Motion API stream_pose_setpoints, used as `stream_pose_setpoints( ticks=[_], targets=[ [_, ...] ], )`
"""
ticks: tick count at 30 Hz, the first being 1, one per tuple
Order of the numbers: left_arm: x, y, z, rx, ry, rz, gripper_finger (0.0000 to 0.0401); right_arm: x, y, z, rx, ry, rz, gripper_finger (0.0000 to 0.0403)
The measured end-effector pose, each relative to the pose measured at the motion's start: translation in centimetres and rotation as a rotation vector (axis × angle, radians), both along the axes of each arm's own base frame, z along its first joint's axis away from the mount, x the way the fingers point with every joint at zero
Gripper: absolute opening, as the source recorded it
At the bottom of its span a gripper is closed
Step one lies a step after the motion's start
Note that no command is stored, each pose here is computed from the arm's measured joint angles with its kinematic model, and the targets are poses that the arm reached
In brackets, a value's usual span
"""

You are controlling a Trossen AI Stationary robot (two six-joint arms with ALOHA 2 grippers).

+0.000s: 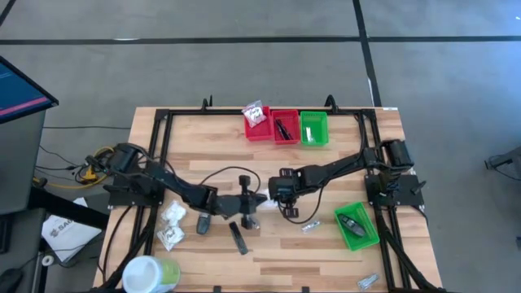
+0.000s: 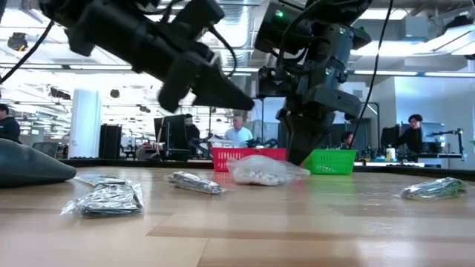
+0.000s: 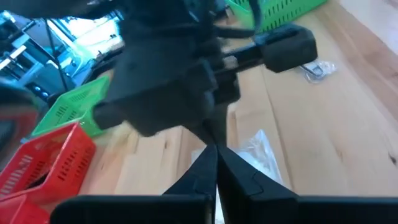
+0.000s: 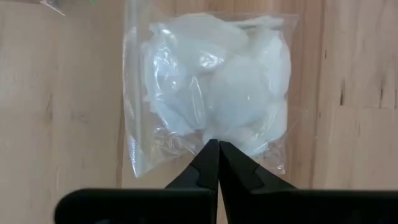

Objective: Pick & Place Travel size toiletries

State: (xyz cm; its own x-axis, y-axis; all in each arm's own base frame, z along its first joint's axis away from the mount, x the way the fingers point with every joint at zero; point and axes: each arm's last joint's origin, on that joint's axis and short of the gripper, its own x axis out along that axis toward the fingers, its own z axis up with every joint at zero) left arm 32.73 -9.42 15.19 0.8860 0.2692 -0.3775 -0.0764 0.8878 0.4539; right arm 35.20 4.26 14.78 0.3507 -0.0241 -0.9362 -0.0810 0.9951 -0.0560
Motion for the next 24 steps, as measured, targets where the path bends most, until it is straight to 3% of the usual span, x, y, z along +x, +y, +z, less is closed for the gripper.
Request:
stream_pose_setpoints(
  ticks=[4, 10, 13, 24],
  targets=[
    [-1.1, 0.4, 0.3, -0.017, -0.004, 0.001, 0.0, -0.1, 0.4, 0.0, -0.008, 0.008, 0.014, 0.0],
    [-1.8, 0.2, -0.4, -0.068, 0.043, -0.146, 0.0007, -0.9, 0.6, 1.5, -0.007, 0.009, 0.009, 0.0],
    [-1.6, 0.1, -1.4, -0.062, 0.073, -0.161, 0.0023, -0.9, 0.8, 2.4, -0.001, -0.036, 0.012, 0.0],
    [-0.2, 0.0, -3.7, 0.006, 0.144, -0.168, 0.0174, -0.5, 0.9, 2.0, 0.001, -0.069, 0.02, 0.0]
  ],
)
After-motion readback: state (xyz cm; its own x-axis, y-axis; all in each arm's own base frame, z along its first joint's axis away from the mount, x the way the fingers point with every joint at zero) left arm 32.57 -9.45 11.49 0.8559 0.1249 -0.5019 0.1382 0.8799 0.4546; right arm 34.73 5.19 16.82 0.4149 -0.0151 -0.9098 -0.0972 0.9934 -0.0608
